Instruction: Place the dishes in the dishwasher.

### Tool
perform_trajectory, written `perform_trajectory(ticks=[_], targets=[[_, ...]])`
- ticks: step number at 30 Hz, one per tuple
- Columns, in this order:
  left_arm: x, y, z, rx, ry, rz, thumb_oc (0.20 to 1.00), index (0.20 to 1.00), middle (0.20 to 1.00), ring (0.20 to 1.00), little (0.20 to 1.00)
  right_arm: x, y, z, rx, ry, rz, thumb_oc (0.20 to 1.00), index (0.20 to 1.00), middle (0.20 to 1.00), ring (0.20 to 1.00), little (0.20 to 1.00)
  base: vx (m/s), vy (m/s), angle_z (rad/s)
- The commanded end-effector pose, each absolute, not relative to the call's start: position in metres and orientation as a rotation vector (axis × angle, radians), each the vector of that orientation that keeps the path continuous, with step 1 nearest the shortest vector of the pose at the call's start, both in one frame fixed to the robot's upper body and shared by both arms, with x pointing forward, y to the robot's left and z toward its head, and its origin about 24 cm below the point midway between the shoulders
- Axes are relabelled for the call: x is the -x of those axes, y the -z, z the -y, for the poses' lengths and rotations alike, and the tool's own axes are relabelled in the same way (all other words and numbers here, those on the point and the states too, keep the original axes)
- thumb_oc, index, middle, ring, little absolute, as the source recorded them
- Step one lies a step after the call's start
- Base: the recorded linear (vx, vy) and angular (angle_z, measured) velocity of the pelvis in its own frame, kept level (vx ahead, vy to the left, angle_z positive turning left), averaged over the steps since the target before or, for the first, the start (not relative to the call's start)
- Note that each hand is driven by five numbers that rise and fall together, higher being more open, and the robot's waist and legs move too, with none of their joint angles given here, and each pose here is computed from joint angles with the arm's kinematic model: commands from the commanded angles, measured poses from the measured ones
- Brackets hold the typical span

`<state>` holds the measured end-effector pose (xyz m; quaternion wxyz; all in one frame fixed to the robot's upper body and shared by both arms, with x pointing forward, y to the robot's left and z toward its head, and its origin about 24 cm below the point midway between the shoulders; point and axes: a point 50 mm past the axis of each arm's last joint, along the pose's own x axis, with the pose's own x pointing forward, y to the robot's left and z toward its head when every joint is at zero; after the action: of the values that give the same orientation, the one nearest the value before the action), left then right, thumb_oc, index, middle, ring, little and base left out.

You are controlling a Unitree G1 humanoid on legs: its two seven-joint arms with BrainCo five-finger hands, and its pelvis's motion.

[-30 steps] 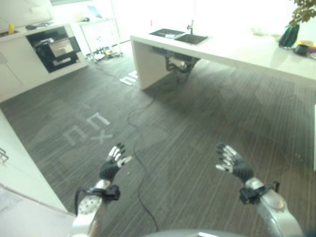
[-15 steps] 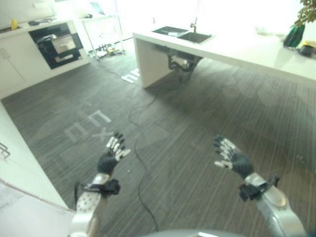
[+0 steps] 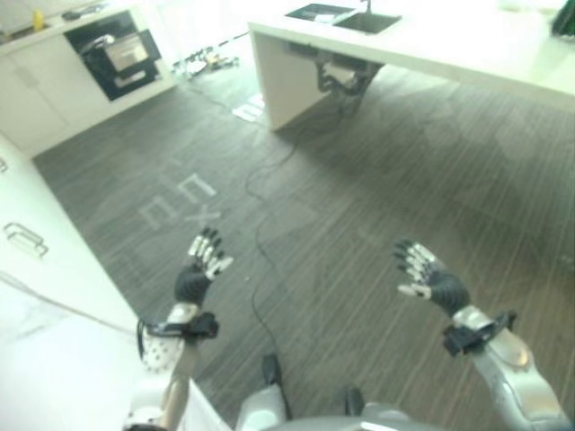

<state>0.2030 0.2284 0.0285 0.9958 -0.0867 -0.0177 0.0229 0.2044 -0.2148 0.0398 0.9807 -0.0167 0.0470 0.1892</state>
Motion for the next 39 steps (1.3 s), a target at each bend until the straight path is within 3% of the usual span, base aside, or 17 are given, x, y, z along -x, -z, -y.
perform_trajectory(ticks=[1,18,26,39], targets=[[-0.196,-0.053,-0.235,0.146,-0.045,0.188,1.000,1.000,1.000,1.000,1.000,-0.211,-0.070,0.210,0.061,-0.435,0.074,1.000,1.000,1.000,1.000,1.000,0.31,0.229,-0.24],[-0.219,-0.078,-0.231,0.018,0.099,0.228,1.000,1.000,1.000,1.000,1.000,-0.223,-0.067,0.185,0.029,-0.375,0.108,1.000,1.000,1.000,1.000,1.000,0.29,0.191,0.00],[-0.213,-0.075,-0.224,-0.030,0.180,0.202,1.000,1.000,1.000,1.000,1.000,-0.204,-0.064,0.209,0.022,-0.332,0.084,1.000,1.000,1.000,1.000,1.000,0.51,-0.222,0.47],[-0.207,-0.061,-0.208,0.139,0.169,0.153,1.000,1.000,1.000,1.000,1.000,-0.209,-0.064,0.222,0.061,-0.311,0.035,1.000,1.000,1.000,1.000,1.000,0.31,-0.288,0.02]])
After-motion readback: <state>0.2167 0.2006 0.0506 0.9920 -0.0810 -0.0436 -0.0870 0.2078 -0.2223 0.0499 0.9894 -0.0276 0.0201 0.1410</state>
